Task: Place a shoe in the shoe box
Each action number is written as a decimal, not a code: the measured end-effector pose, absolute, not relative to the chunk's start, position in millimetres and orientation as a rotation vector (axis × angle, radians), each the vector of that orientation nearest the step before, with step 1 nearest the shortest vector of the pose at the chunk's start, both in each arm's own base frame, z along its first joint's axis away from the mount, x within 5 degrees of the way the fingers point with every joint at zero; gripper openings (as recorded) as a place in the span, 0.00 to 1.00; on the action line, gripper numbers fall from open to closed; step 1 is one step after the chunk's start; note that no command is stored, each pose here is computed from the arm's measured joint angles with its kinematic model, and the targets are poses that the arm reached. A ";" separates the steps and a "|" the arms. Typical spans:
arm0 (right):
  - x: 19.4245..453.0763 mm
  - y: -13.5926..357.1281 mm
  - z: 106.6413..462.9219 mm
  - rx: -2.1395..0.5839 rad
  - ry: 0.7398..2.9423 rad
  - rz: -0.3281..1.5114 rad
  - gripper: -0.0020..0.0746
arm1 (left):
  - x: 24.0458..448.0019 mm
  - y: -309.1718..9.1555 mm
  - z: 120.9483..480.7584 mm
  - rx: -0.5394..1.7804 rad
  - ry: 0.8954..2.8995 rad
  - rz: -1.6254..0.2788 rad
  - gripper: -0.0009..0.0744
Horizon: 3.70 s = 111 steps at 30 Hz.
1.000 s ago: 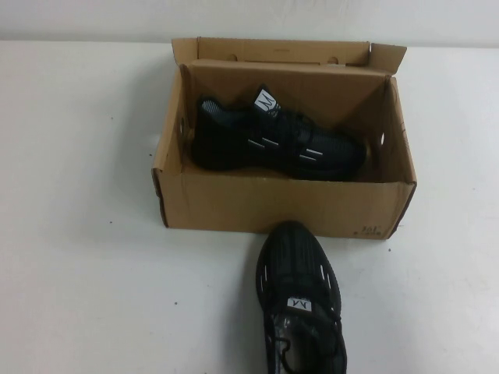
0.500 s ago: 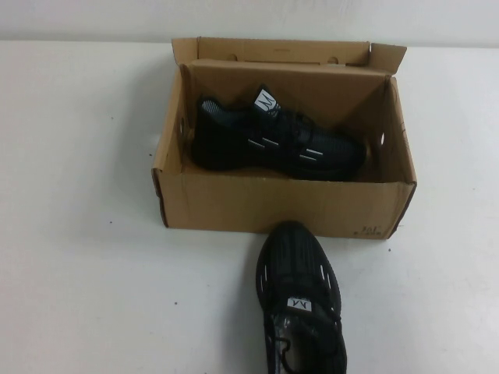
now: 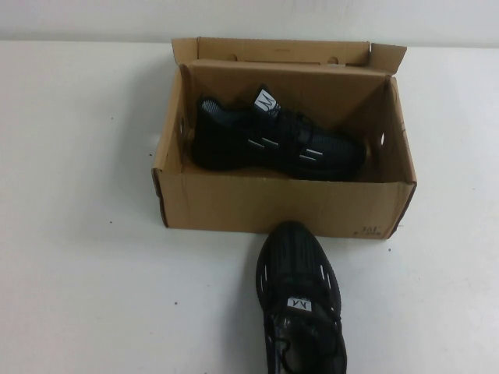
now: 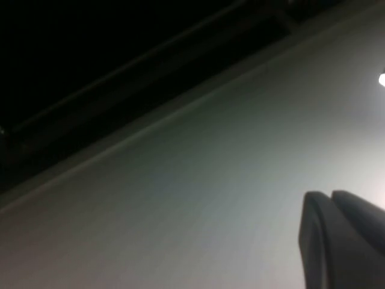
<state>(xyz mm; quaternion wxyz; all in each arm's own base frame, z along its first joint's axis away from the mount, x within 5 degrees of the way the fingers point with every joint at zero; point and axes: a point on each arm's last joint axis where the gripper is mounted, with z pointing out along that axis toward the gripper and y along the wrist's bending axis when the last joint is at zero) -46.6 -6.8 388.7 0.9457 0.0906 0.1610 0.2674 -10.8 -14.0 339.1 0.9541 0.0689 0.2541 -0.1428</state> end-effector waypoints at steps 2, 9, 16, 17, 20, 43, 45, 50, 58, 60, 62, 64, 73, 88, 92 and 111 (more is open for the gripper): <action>-54.7 -5.0 404.4 0.195 0.406 0.576 0.00 | -18.0 -12.2 354.6 0.129 0.518 -0.276 0.01; -62.4 -0.3 442.9 0.230 0.651 0.593 0.00 | -36.0 -6.1 396.3 0.062 0.579 -0.318 0.01; -4.7 3.1 433.1 0.342 1.130 0.563 0.00 | -7.8 -0.9 395.6 -0.114 0.922 -0.427 0.01; 3.2 3.3 428.3 0.356 1.205 0.547 0.00 | -2.3 0.0 391.3 -0.138 0.988 -0.418 0.01; 17.1 2.5 416.7 0.356 1.372 0.453 0.00 | 9.1 3.4 377.9 -0.188 1.163 -0.347 0.01; 77.3 35.2 383.1 0.059 1.896 0.615 0.00 | 22.5 10.4 347.3 -0.230 1.526 -0.158 0.01; 87.3 39.8 385.8 -0.017 1.939 0.629 0.00 | 29.5 7.6 344.1 -0.176 1.590 -0.132 0.01; 109.5 54.0 387.0 -0.198 2.043 0.699 0.00 | 53.4 -2.1 336.6 -0.035 1.799 -0.128 0.01; 126.5 76.5 376.6 -0.318 2.135 0.846 0.06 | 94.8 -19.6 336.0 0.068 2.064 -0.214 0.01; 127.8 83.4 375.6 -0.353 2.134 0.873 0.07 | 102.3 -23.5 338.8 0.067 2.089 -0.248 0.01; 128.8 91.9 374.4 -0.396 2.132 0.904 0.08 | 109.3 -27.3 340.0 0.080 2.120 -0.273 0.01; 130.1 103.6 372.0 -0.441 2.137 0.944 0.08 | 115.1 -30.8 340.2 0.100 2.151 -0.294 0.01; 142.6 163.5 330.1 -0.444 2.390 0.858 0.08 | 124.8 -40.0 332.4 0.215 2.290 -0.334 0.01; 167.6 223.1 243.0 -0.411 2.721 0.651 0.47 | 122.4 -41.2 327.7 0.242 2.353 -0.343 0.01; 171.0 228.4 235.3 -0.382 2.735 0.665 0.53 | 122.3 -41.2 327.7 0.243 2.354 -0.343 0.01; 179.7 250.9 285.3 -0.479 2.685 0.755 0.54 | 121.0 -41.2 326.5 0.252 2.373 -0.342 0.01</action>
